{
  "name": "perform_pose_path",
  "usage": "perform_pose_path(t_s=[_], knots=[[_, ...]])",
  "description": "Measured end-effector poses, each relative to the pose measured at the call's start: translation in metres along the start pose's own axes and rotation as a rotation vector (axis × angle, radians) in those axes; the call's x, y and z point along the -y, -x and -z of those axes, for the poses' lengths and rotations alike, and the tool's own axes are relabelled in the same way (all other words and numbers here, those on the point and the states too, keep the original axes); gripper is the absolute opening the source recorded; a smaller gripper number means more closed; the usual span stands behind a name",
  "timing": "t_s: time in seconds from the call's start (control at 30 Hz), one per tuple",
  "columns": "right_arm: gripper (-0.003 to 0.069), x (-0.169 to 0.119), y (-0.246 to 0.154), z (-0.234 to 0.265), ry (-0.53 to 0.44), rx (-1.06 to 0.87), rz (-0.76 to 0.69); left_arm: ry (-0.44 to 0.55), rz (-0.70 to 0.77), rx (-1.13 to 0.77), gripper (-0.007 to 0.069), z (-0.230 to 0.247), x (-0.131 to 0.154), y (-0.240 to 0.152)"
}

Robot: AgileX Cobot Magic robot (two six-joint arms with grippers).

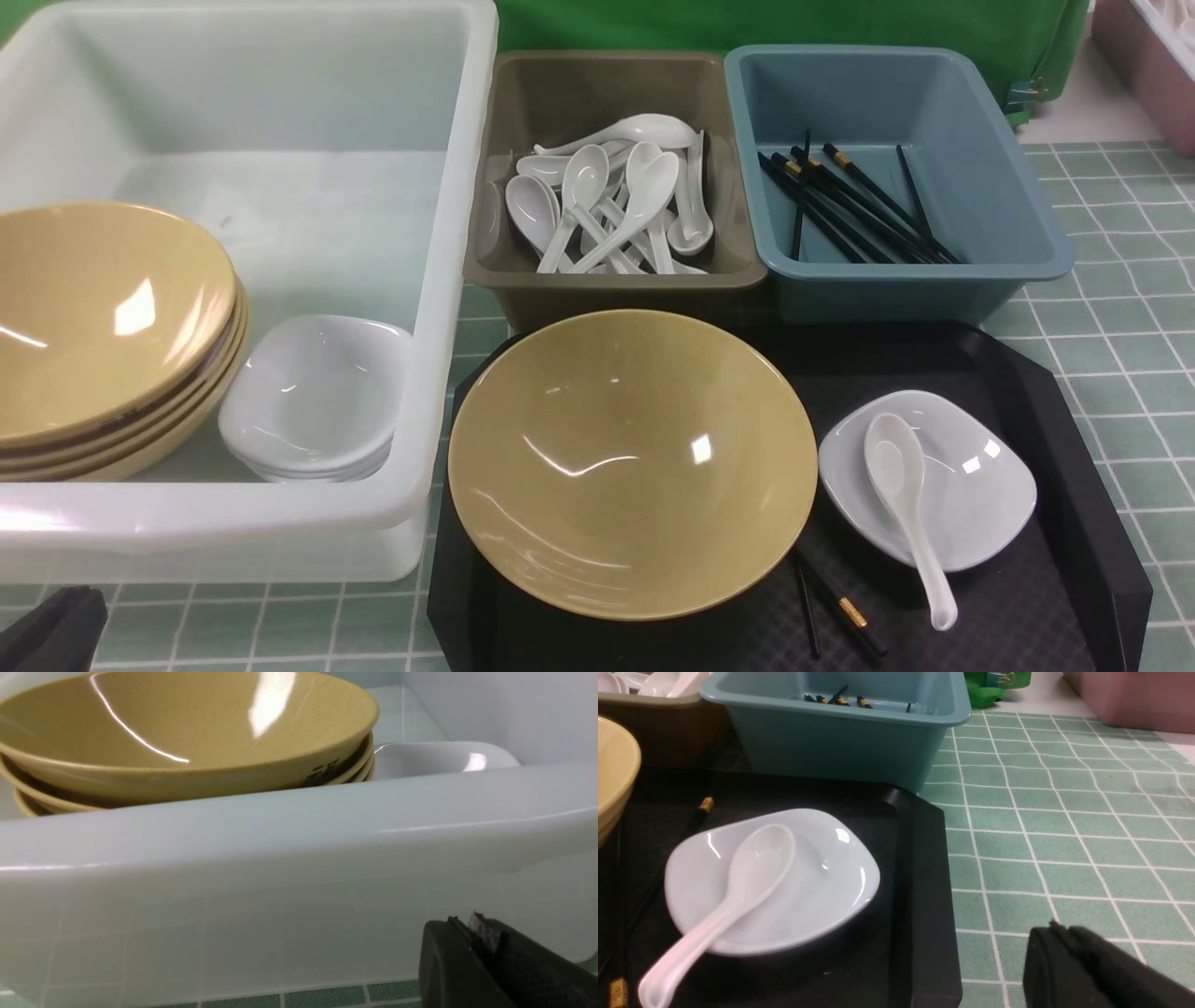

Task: On blue table put chopsticks spoon bowls plates into blue grey white boxes.
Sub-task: 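Grasp the large bowl on the tray by its rim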

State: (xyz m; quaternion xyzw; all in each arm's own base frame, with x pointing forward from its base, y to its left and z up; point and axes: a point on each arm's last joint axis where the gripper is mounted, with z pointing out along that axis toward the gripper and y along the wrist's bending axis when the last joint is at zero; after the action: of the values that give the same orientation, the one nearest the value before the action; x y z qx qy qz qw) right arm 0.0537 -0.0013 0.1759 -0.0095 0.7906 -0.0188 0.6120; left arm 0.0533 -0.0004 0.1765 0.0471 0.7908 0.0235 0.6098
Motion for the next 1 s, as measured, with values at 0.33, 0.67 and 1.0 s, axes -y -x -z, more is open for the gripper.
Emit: perform_pose_path(t_s=[0.33,0.67,1.0], knots=[[0.0073,0.000,0.000,0.000,0.000,0.000,0.000,0.002,-0.004,0.002,0.0005,0.000,0.000,0.000],[0.0080,0.000,0.020,0.002,-0.003,0.238,0.000,0.014,-0.014,0.327,0.0005,0.004,-0.001,0.028],[0.0094,0.001,0.077,0.043,0.016,1.022,-0.049,0.029,-0.003,0.962,0.0005,0.038,-0.002,0.073]])
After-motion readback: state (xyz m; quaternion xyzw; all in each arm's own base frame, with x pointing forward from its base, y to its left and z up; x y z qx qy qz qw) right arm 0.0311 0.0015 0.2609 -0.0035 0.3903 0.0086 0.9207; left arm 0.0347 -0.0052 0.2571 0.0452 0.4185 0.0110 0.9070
